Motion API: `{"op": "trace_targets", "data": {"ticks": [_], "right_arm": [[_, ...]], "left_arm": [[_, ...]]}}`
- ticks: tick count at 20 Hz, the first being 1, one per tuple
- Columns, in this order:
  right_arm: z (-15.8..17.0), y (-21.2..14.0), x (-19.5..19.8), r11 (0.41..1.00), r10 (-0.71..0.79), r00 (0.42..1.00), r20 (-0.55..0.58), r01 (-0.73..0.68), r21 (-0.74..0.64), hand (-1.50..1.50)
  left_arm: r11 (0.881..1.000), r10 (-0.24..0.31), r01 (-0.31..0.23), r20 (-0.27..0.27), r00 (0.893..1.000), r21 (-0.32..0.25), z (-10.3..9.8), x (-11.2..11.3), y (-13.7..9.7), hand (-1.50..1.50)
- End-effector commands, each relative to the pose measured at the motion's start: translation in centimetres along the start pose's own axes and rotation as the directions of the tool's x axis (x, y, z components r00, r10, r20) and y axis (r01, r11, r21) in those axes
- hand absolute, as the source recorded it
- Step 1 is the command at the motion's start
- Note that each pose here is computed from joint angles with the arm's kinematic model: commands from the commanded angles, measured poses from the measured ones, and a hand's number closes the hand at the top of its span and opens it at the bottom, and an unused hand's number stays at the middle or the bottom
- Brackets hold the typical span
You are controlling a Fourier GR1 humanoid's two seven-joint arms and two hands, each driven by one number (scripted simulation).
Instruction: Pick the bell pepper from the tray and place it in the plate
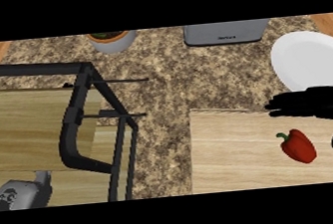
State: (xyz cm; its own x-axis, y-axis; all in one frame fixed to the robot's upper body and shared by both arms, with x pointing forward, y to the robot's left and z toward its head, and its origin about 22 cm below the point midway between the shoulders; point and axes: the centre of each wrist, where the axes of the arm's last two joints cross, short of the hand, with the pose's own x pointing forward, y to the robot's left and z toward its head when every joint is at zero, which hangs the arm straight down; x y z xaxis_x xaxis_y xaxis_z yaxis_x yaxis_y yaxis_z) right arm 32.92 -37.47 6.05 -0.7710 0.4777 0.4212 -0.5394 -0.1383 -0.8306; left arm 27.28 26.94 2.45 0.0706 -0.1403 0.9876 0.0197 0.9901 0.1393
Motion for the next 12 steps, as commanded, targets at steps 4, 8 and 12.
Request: {"op": "trace_targets", "data": {"ticks": [4, 8, 12], "right_arm": [[-2.5, 2.3, 0.0, 0.997, -0.013, 0.996, 0.094, 0.006, 0.073, -1.5], [-2.4, 2.2, 0.0, 0.998, 0.013, 0.998, 0.069, -0.017, 0.063, -1.5], [-4.5, 1.6, 0.3, 0.996, 0.027, 0.998, 0.058, -0.032, 0.085, -1.5]], "left_arm": [[0.997, -0.018, 0.024, -0.097, 0.995, 0.067, -0.6, -0.6, 1.8, 0.0], [0.998, -0.009, 0.014, -0.099, 0.995, 0.057, -0.9, 0.9, 2.4, 0.0], [0.997, -0.012, 0.018, -0.079, 0.997, 0.081, -0.6, -0.9, 2.6, 0.0]]}}
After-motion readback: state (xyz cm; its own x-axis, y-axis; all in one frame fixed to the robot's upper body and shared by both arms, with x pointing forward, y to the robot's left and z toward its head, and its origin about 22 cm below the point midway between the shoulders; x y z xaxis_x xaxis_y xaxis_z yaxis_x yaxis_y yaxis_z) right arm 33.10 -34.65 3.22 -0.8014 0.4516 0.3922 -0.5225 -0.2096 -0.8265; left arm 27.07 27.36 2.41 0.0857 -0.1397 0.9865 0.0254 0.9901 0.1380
